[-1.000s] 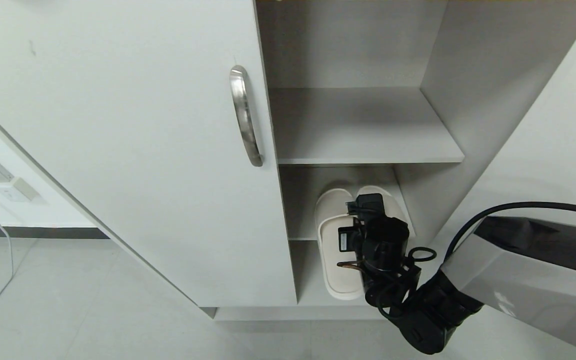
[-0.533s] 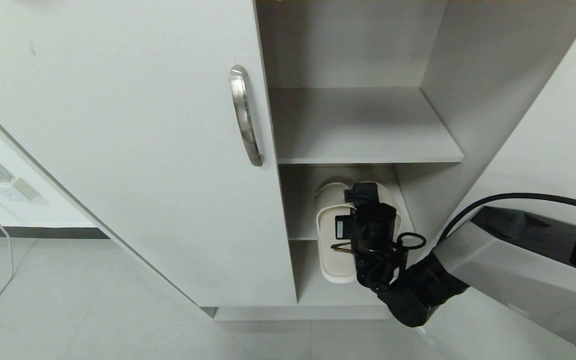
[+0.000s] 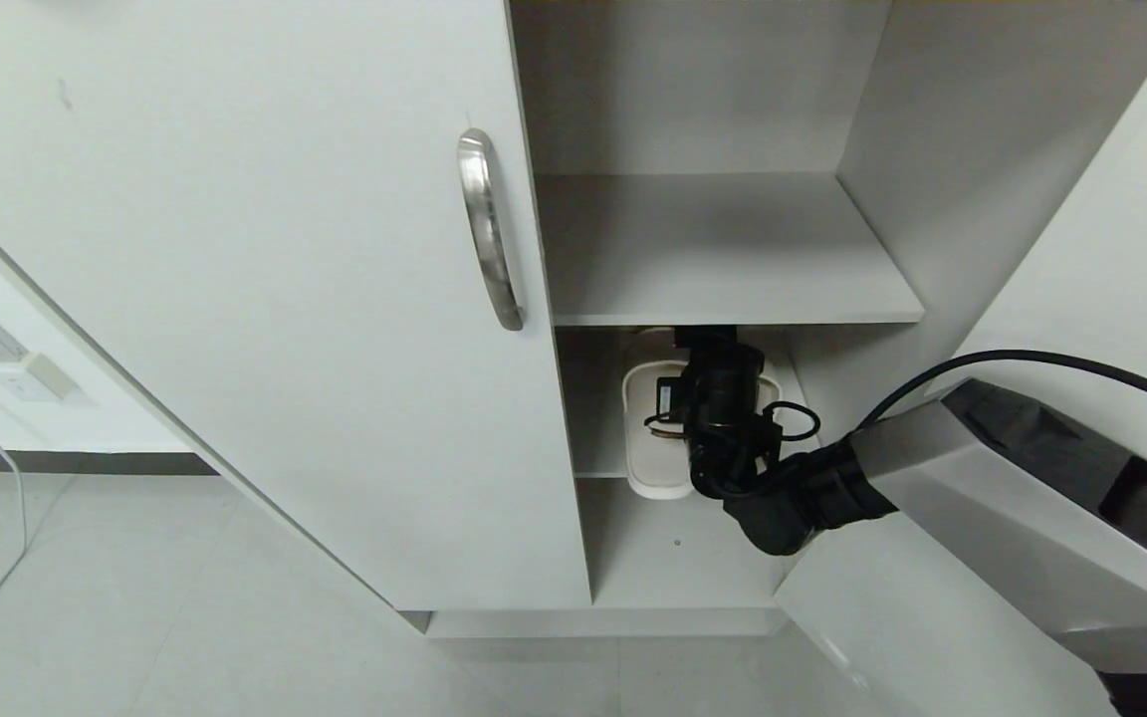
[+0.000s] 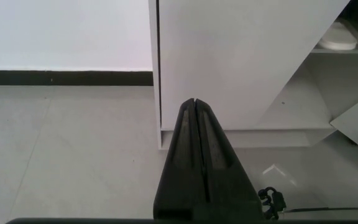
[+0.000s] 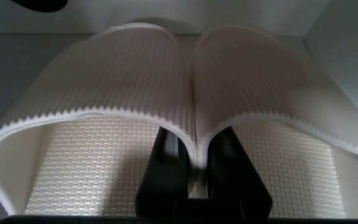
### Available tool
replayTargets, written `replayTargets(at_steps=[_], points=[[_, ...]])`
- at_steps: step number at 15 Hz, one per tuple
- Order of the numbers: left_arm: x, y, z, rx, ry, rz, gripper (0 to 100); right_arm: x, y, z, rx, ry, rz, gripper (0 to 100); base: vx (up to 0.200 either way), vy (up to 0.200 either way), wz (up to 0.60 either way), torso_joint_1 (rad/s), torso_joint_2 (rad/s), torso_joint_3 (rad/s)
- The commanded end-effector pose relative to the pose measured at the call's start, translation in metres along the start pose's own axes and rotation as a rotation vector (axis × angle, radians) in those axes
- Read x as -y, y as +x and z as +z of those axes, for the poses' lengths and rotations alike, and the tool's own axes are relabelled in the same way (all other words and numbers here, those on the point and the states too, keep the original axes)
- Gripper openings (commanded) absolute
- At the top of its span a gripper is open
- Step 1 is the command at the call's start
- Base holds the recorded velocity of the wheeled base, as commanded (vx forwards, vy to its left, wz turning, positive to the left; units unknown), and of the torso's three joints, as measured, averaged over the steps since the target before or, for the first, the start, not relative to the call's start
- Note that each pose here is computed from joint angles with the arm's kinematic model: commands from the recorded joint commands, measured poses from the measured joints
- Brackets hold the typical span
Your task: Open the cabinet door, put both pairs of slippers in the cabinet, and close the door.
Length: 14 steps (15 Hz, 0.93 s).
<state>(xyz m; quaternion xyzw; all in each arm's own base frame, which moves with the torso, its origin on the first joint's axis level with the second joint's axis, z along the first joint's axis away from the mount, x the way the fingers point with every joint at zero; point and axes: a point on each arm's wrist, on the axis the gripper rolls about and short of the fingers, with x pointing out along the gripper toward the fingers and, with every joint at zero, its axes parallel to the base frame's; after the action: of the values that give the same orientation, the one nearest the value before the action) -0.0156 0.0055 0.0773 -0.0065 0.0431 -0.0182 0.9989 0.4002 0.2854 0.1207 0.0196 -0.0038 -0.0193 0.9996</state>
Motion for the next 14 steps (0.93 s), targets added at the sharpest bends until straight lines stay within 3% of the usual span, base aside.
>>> replayTargets(at_steps=[1, 8, 9, 14], points=[[0.0, 0.0, 0.0, -0.001, 0.0, 0.001, 0, 0.001, 0.007, -0.003, 0.0, 0.0, 0.003, 0, 0.0, 0.0, 0.0, 0.0, 0.0, 0.0], [0.0, 0.0, 0.0, -0.001, 0.0, 0.001, 0, 0.001, 0.01, -0.016, -0.019, -0.017, 0.007, 0, 0.0, 0.0, 0.0, 0.0, 0.0, 0.0], [0.0, 0.0, 0.0, -0.001, 0.0, 0.001, 0, 0.001, 0.011, -0.017, -0.02, -0.018, 0.007, 100, 0.0, 0.0, 0.0, 0.0, 0.0, 0.0], [0.0, 0.0, 0.0, -0.001, 0.0, 0.001, 0, 0.004, 0.009, -0.018, -0.022, -0.02, 0.009, 100, 0.0, 0.0, 0.0, 0.0, 0.0, 0.0]])
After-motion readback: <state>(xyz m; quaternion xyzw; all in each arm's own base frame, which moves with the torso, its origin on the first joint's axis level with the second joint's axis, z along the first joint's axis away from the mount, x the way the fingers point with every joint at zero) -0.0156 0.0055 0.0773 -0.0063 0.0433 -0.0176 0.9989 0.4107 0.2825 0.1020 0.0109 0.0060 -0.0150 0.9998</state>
